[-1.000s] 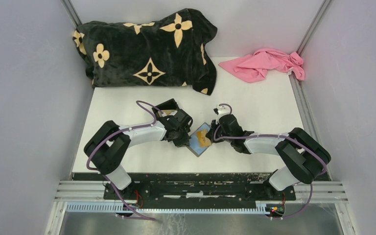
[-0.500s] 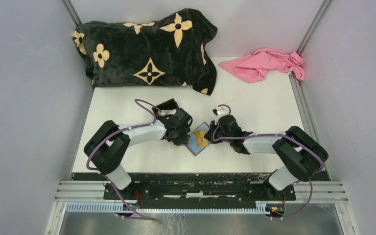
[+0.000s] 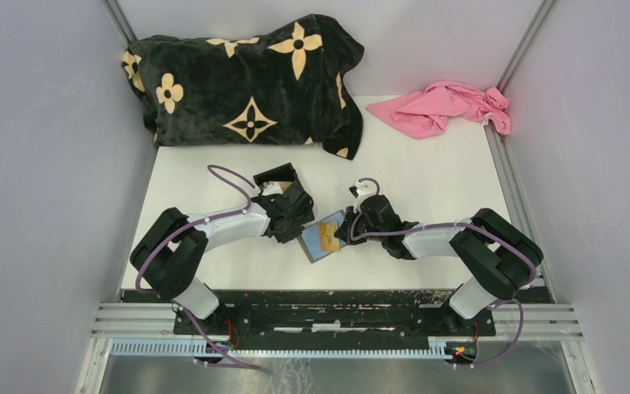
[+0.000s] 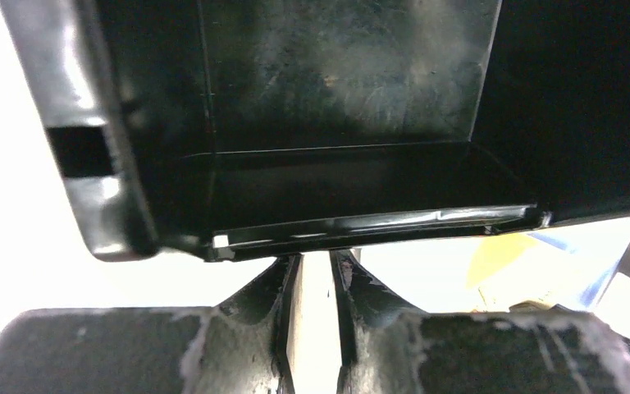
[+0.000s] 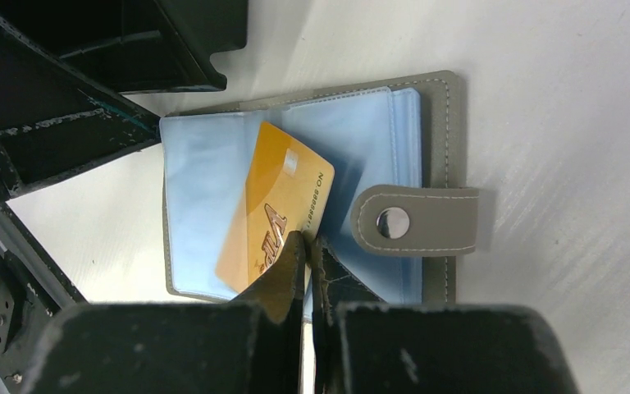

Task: Put the credit cards into the card holder
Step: Insert the credit card into the card holder.

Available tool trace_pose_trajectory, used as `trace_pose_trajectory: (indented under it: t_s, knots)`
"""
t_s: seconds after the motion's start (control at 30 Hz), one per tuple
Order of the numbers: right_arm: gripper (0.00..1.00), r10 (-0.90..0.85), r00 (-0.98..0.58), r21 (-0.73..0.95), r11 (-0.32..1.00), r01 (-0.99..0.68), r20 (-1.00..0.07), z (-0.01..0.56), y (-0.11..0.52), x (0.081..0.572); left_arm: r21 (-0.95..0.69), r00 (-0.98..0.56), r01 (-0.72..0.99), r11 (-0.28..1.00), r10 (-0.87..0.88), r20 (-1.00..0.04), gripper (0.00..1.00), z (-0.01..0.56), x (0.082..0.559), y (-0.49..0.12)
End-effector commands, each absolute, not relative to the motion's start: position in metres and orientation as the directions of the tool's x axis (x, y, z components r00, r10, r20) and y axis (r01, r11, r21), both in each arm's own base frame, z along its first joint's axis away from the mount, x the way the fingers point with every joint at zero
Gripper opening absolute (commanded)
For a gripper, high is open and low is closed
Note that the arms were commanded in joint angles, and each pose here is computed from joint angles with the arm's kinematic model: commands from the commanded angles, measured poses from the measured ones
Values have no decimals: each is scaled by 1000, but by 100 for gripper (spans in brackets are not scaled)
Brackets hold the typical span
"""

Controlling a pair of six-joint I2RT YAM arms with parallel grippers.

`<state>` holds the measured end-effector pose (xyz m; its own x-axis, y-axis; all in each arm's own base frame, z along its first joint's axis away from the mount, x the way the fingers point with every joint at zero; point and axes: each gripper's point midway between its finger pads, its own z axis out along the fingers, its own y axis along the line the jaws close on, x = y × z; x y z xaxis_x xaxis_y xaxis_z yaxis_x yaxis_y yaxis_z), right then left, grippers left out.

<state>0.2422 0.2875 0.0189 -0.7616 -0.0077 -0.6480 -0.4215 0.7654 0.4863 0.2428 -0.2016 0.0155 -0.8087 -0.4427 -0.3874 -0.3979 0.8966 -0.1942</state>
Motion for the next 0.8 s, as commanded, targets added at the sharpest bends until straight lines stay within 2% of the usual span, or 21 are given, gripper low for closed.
trace_pose_trajectory:
  t_s: [0.0,0.5,0.77]
  knots:
    - [1,-156,-851,414,820,-395,-502,-29,261,202,-162,-771,-452,877,-475,-424,23,18,238,-181]
    - [1,-157,-848,404,826,-394,-506,-27,266,210,-219,-794,-430,876,-483,-370,19,18,197,-199]
    - [1,-158,-847,406,823,-397,-507,-24,268,211,-135,-840,-389,911,-411,-354,17,-9,185,-209]
